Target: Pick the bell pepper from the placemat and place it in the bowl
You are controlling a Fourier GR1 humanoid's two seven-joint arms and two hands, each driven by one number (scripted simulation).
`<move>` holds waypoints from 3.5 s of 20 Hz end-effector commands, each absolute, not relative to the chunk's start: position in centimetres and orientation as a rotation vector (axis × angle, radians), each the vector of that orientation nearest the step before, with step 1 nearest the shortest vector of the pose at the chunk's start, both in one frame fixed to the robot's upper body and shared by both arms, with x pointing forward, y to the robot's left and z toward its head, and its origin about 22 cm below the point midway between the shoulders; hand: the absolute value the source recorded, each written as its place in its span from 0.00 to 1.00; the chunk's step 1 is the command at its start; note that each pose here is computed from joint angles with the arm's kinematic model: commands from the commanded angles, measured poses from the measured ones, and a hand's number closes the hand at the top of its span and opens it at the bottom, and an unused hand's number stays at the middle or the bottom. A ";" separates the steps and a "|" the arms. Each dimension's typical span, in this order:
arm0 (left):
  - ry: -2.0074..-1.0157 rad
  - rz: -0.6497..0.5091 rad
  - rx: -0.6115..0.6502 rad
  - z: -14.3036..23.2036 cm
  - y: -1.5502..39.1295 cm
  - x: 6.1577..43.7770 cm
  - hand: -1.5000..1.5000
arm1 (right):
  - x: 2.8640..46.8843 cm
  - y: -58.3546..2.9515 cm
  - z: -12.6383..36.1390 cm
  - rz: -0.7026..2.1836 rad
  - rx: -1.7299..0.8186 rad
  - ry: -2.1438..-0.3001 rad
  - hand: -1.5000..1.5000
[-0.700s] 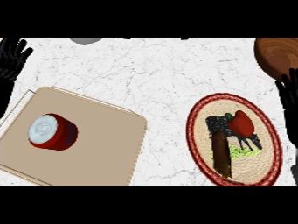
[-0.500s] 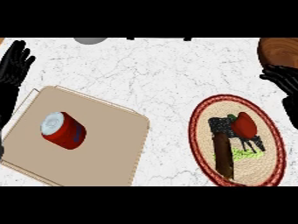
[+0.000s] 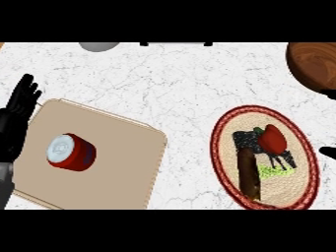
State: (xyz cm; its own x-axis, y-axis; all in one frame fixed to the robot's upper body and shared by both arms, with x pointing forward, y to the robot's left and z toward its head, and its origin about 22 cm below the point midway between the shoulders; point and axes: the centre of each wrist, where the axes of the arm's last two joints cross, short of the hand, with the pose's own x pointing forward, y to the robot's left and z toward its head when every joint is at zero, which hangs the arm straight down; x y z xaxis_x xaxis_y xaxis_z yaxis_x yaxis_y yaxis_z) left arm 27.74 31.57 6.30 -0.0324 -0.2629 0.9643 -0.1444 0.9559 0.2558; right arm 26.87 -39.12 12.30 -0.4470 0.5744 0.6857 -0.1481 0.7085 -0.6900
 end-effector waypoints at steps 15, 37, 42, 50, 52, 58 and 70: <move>-1.567 -0.073 0.329 4.7 31.4 27.6 0.50 | 29.0 -39.6 19.8 1.128 -0.438 -1.758 0.00; -1.585 -0.077 0.341 6.1 30.5 28.8 0.50 | 35.5 -31.1 16.2 1.751 -0.408 -1.000 0.00; -1.569 -0.061 0.326 5.1 31.5 28.7 0.50 | 35.3 -29.5 14.5 1.834 -0.420 -0.926 0.00; -1.576 -0.053 0.334 5.0 30.2 27.6 0.50 | 33.8 -27.2 12.7 1.814 -0.578 -1.143 0.00; -1.556 -0.072 0.323 6.2 31.2 26.7 0.50 | 34.7 -28.2 13.6 1.806 -0.584 -1.123 0.00; -1.564 -0.066 0.344 5.8 29.9 27.6 0.50 | 33.8 -27.9 10.1 1.816 -0.520 -1.022 0.00; -1.570 -0.077 0.339 4.4 30.0 27.4 0.50 | 34.6 -28.9 6.4 1.795 -0.534 -1.018 0.00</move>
State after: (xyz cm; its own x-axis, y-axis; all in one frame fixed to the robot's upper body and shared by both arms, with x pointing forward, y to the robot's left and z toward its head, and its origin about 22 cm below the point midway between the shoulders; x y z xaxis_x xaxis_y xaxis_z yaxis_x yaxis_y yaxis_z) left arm 27.67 30.70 5.14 0.0083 -0.2539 0.9672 -0.1639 0.9538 0.2518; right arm 34.00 -28.97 6.92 -0.4536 0.8878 0.0786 -0.5309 -0.1983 -0.8239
